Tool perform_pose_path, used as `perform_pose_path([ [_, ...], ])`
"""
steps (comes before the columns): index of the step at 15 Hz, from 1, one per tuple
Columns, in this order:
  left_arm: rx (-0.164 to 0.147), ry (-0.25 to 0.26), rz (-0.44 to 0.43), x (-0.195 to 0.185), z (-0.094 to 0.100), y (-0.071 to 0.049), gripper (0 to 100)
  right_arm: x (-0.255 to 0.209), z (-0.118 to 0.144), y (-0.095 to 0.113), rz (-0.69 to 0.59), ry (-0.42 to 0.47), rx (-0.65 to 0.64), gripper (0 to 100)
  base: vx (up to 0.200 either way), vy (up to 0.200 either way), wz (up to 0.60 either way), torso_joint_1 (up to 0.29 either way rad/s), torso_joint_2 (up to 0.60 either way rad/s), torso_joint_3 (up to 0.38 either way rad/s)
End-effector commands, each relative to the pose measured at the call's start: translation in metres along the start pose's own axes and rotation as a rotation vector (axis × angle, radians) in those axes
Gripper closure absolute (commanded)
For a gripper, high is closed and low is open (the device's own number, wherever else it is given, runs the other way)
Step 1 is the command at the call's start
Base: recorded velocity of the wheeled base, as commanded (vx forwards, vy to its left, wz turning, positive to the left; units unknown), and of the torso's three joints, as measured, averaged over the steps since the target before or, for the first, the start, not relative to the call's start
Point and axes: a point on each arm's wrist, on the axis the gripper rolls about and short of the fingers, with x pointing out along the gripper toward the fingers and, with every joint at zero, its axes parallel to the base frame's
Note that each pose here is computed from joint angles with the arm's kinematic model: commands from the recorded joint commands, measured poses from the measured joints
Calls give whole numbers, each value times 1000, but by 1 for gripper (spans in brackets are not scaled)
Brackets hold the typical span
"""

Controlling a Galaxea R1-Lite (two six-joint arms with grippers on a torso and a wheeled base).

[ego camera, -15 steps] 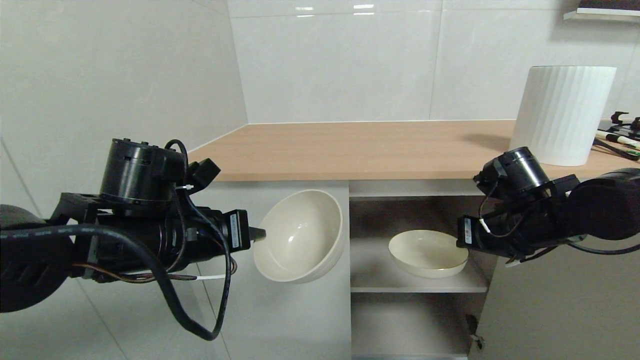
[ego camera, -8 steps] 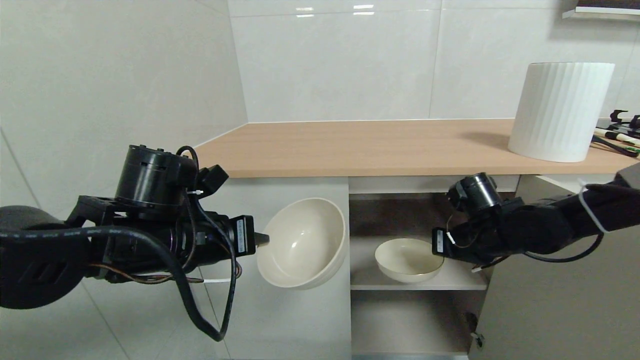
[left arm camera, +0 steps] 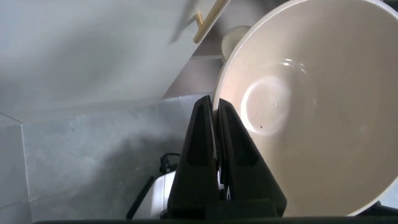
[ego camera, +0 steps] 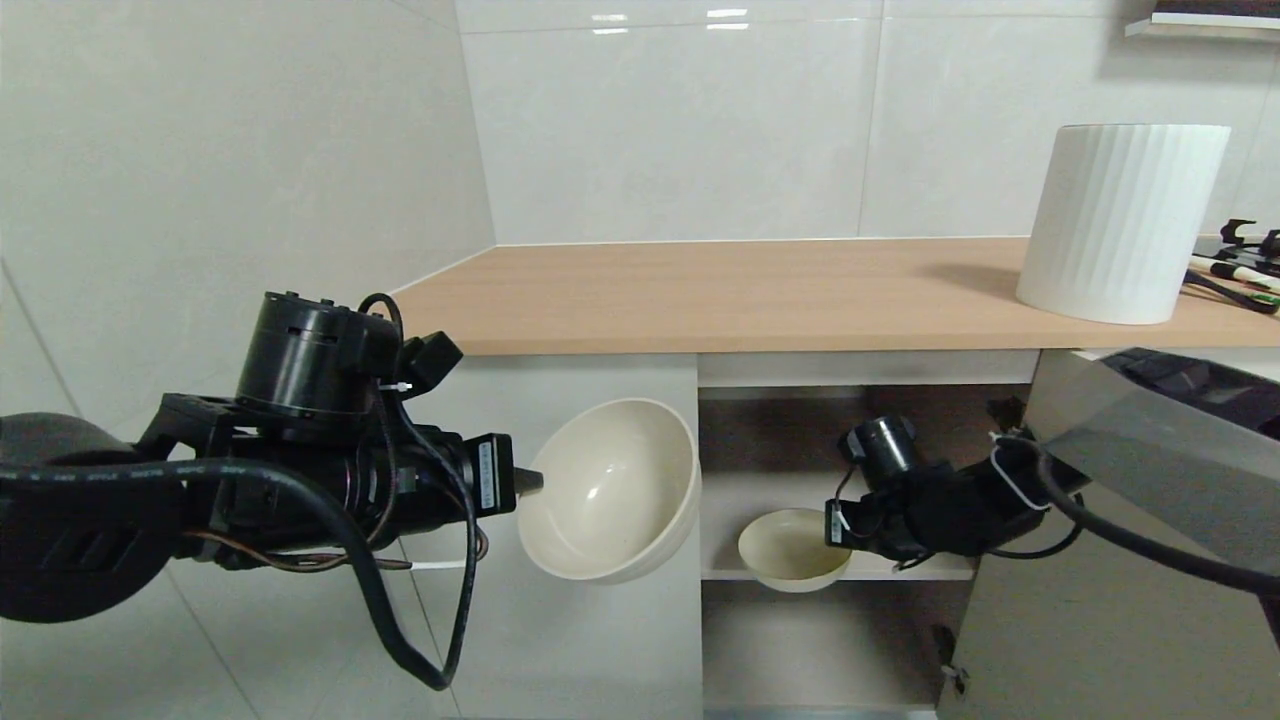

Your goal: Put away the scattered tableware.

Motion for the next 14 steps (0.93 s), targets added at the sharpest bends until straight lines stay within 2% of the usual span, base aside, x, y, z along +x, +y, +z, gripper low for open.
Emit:
perform_pose_path([
  [1, 2, 3, -2, 0, -1, -1, 100, 32, -9, -11, -55, 32, -5, 100, 0, 0, 0, 0, 0, 0],
  [4, 1, 1, -2, 0, 0, -1, 100, 49, -5, -17, -79, 20, 13, 100, 0, 0, 0, 0, 0, 0],
  [5, 1, 2, -1, 1, 0, 0, 100, 60, -2, -21, -130, -7, 22, 100, 0, 0, 0, 0, 0, 0],
  [9, 1, 4, -1, 1, -1, -1, 100, 79, 2, -25, -196, -48, 37, 100, 0, 0, 0, 0, 0, 0],
  [14, 1, 6, -1, 1, -1, 0, 100, 90, 9, -26, -204, -80, 54, 100, 0, 0, 0, 0, 0, 0],
])
